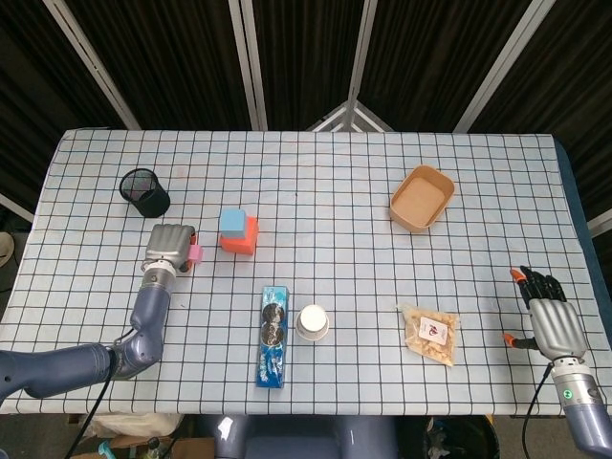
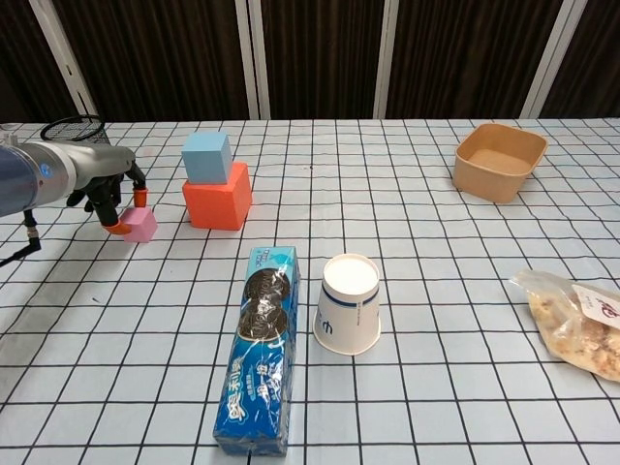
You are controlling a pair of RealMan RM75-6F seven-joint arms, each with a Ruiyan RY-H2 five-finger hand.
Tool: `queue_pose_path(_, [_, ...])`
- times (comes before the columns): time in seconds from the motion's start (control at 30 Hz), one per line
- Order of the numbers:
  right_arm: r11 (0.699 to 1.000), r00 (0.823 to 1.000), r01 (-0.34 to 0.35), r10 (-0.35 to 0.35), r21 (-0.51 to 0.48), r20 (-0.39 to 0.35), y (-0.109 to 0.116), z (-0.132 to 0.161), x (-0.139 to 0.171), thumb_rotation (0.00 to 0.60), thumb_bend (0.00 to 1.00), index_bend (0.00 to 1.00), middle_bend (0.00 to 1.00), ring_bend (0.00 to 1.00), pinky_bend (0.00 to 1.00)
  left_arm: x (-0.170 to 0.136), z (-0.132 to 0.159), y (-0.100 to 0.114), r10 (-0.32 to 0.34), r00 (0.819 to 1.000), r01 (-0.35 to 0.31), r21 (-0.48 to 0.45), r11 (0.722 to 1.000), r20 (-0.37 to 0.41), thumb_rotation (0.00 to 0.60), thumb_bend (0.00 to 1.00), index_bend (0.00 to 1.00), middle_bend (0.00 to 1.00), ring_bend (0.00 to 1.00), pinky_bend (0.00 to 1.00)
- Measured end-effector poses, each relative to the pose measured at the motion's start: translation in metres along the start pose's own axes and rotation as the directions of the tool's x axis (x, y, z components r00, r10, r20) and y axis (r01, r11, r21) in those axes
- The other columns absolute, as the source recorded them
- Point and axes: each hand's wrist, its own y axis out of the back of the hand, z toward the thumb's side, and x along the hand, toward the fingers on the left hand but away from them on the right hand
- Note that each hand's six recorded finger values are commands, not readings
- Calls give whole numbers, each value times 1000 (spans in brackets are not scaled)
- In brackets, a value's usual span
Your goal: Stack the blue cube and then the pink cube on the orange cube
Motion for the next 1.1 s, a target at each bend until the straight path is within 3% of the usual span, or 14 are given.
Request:
queue_pose_path(0.53, [1000,1000,-4,4,-3,4,0,-1,1,600,95,0,42,34,36,2,4,0,0,1000,0,-1,1000,3,600,337,381,865,698,722])
queue_pose_path(1.1, [1000,1000,-8,8,-4,6,0,-1,1,600,94,0,42,34,36,1,2,-1,0,1000,0,-2,1000,4,600,409,471,868,698,723])
